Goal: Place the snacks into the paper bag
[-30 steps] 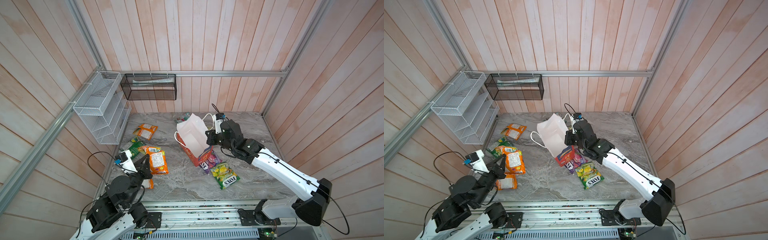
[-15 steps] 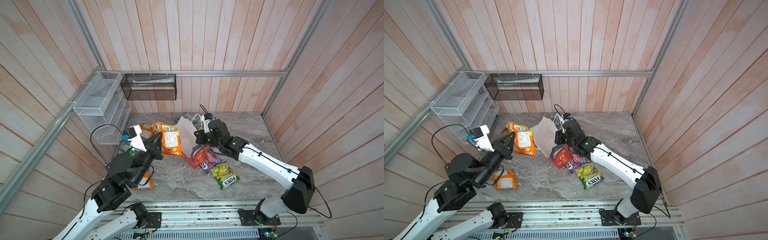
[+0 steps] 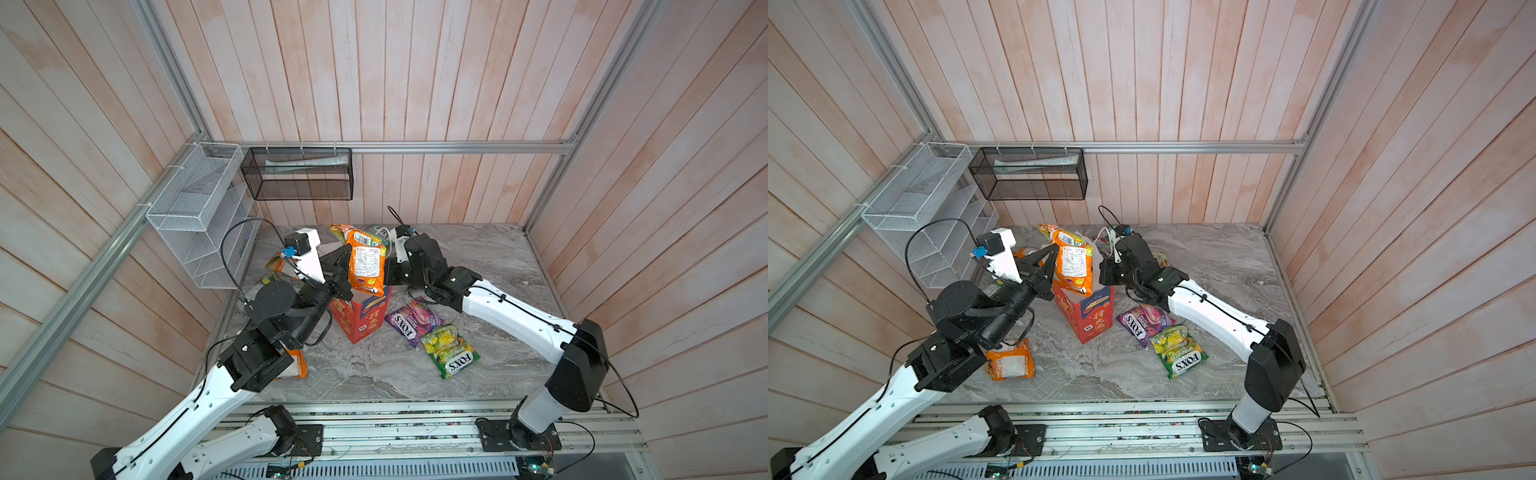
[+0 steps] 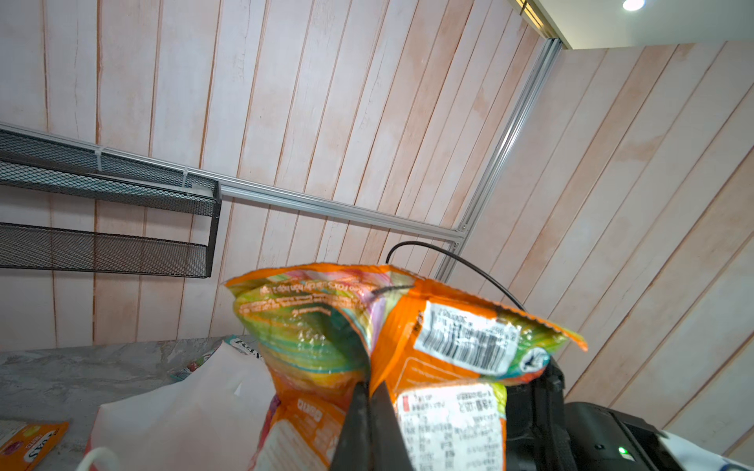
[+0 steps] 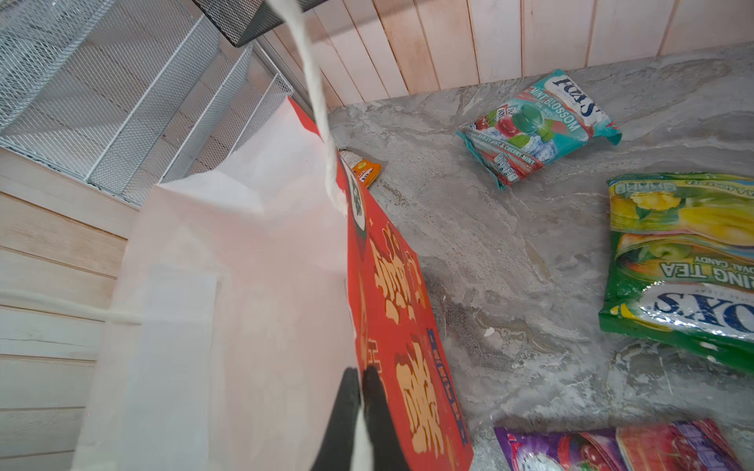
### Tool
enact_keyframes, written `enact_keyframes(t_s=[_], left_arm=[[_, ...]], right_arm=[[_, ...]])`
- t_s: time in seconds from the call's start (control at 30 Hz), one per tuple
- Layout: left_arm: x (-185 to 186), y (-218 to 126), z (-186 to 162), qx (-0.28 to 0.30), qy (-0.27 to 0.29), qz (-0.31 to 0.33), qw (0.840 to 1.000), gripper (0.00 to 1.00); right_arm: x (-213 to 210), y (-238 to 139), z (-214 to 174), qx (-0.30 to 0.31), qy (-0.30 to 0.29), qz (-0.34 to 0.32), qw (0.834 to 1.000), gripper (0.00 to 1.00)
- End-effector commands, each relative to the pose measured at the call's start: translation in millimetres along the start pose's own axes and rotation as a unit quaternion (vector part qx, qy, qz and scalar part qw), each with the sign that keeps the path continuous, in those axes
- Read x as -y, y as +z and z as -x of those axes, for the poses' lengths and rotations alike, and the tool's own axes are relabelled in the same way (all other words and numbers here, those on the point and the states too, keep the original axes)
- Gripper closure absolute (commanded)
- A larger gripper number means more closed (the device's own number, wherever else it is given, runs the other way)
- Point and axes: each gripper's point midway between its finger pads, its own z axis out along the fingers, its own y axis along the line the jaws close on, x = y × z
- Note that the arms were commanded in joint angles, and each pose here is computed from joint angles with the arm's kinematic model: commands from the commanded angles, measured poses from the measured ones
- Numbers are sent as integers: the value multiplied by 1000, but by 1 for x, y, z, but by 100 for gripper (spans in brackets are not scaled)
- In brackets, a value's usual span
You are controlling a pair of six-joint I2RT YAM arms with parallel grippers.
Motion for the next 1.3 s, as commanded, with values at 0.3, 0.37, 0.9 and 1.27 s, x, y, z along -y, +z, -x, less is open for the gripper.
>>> enact_keyframes(t_s=[0.3,0.37,0.9,1.27], left_arm=[[-29,34,-22,69,48,6,996,100],[-42,45,-30,52,39,17,998,100],[-88,73,-71,-11,42,48,998,98],[-101,79,-89,-28,24,58,998,85]], right_arm=[[7,1,-10,-23,-14,20,999,100],[4,2,-12,-33,-22,26,999,100],[9,6,-13,-34,-32,13,999,100],[10,6,-13,-34,-36,9,999,100]])
